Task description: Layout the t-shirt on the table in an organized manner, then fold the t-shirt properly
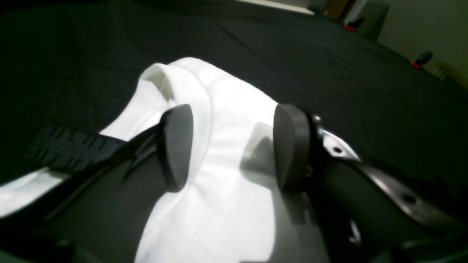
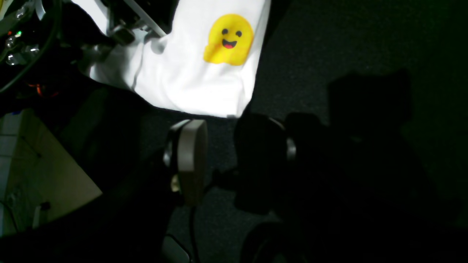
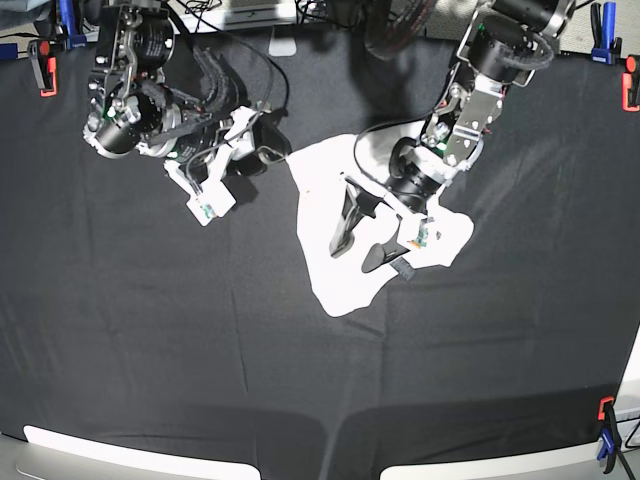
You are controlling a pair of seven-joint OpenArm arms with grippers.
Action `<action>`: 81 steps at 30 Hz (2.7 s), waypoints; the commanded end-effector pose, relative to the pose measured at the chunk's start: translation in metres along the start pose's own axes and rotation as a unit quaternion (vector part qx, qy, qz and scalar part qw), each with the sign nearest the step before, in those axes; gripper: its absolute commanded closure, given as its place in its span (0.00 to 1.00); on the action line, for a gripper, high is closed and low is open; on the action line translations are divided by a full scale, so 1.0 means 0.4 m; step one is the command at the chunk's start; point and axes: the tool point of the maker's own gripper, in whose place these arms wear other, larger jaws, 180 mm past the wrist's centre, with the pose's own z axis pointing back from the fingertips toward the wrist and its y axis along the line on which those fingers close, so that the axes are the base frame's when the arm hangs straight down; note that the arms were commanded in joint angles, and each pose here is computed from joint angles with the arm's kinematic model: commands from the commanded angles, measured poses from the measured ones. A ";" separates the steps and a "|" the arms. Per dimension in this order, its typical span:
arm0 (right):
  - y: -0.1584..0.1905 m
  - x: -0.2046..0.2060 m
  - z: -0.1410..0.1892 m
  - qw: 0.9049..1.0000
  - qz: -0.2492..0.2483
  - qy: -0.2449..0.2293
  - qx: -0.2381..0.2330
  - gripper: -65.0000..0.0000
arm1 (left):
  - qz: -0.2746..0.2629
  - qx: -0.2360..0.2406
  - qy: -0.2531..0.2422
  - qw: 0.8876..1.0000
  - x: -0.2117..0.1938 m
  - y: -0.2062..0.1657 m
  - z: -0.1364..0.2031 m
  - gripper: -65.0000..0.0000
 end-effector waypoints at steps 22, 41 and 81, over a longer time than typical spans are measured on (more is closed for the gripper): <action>-0.013 0.120 0.100 0.994 0.051 -0.080 -0.046 0.60 | -0.136 -0.147 0.040 0.979 0.314 -0.136 0.026 0.51; 0.050 -0.127 0.273 0.994 0.003 0.005 -0.111 0.60 | -0.217 -0.022 0.286 0.933 0.255 -0.126 0.315 0.51; 0.203 -0.838 0.180 0.923 -0.130 0.351 0.092 0.60 | 0.265 0.123 0.622 0.726 -0.582 -0.167 1.056 0.51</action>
